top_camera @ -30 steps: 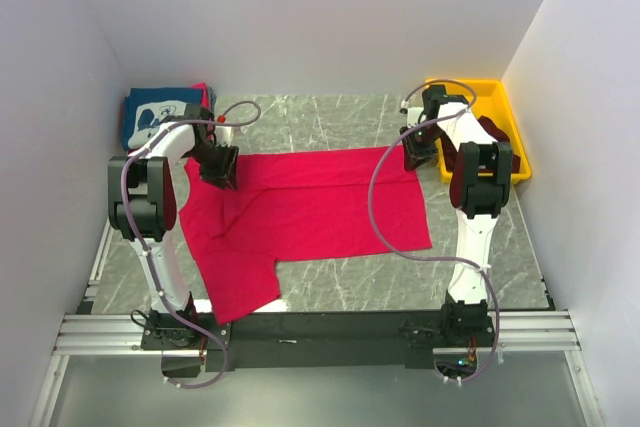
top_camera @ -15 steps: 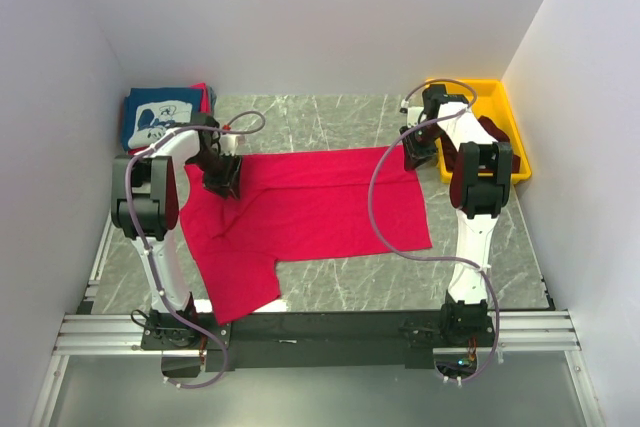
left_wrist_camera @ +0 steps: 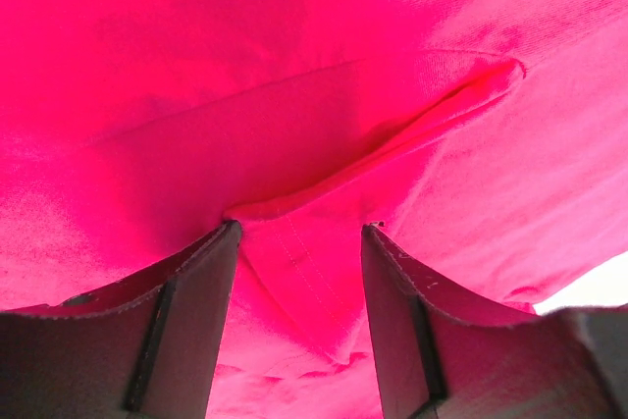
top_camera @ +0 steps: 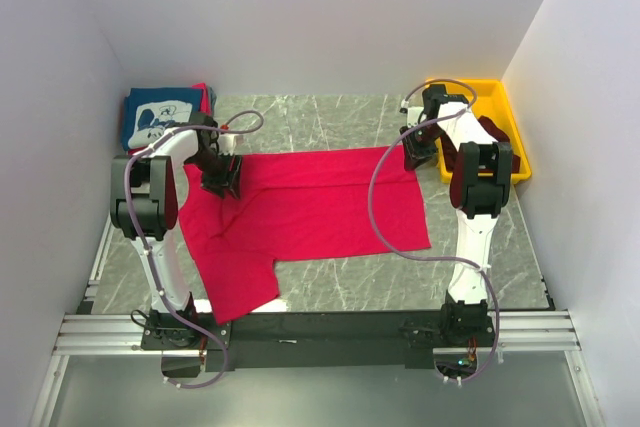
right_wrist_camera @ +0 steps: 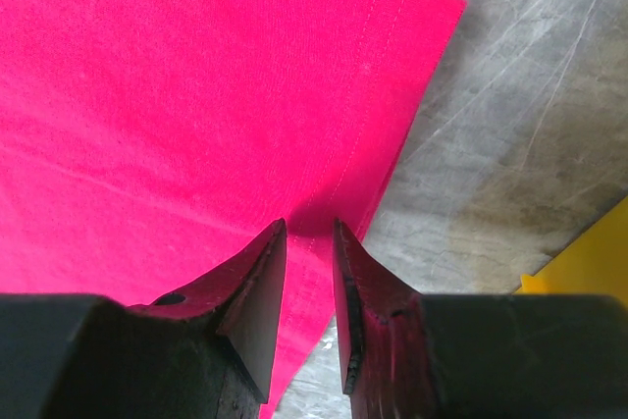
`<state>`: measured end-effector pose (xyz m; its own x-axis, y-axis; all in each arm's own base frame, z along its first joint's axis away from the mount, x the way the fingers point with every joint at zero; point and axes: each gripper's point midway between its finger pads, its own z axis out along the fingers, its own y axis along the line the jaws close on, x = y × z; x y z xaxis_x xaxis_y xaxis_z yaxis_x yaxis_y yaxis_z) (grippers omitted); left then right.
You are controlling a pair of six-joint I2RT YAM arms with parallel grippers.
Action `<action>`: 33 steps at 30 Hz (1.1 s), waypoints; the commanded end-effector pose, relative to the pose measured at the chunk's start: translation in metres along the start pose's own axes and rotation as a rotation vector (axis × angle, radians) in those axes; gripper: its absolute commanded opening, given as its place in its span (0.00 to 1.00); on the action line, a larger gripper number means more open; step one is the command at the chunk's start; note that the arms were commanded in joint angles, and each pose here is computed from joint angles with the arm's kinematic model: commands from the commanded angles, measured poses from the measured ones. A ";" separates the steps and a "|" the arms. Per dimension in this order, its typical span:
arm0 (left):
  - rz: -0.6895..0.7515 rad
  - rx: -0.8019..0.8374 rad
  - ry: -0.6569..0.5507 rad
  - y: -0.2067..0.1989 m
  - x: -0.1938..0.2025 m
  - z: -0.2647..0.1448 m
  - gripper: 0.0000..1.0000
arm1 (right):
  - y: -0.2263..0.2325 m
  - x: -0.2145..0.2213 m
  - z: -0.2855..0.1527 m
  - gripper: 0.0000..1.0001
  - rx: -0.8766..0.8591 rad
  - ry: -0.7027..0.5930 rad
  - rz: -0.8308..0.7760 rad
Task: Fold and stack the t-shirts
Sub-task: Fold the tshirt
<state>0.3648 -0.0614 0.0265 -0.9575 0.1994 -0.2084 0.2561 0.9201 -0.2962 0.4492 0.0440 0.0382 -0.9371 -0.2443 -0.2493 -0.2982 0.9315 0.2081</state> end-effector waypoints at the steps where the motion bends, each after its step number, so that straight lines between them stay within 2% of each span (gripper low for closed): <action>1: 0.005 -0.056 -0.014 0.012 -0.005 -0.002 0.59 | -0.002 -0.015 -0.021 0.33 0.028 -0.058 -0.013; 10: 0.027 -0.155 -0.091 0.021 -0.023 -0.029 0.57 | -0.002 -0.012 -0.021 0.33 0.031 -0.054 -0.017; 15: 0.046 -0.155 -0.114 0.019 -0.028 -0.036 0.59 | -0.003 -0.013 -0.020 0.33 0.029 -0.051 -0.013; 18: 0.067 -0.138 -0.130 0.014 -0.032 -0.042 0.55 | -0.002 -0.013 -0.020 0.33 0.031 -0.052 -0.015; 33: 0.068 -0.103 -0.044 0.015 -0.014 -0.015 0.52 | 0.000 -0.012 -0.023 0.33 0.031 -0.054 -0.020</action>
<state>0.3810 -0.0432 0.0428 -0.9364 0.2296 -0.2655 0.2817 0.9428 -0.1782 0.4489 0.0426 0.0382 -0.9378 -0.2452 -0.2459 -0.2969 0.9334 0.2015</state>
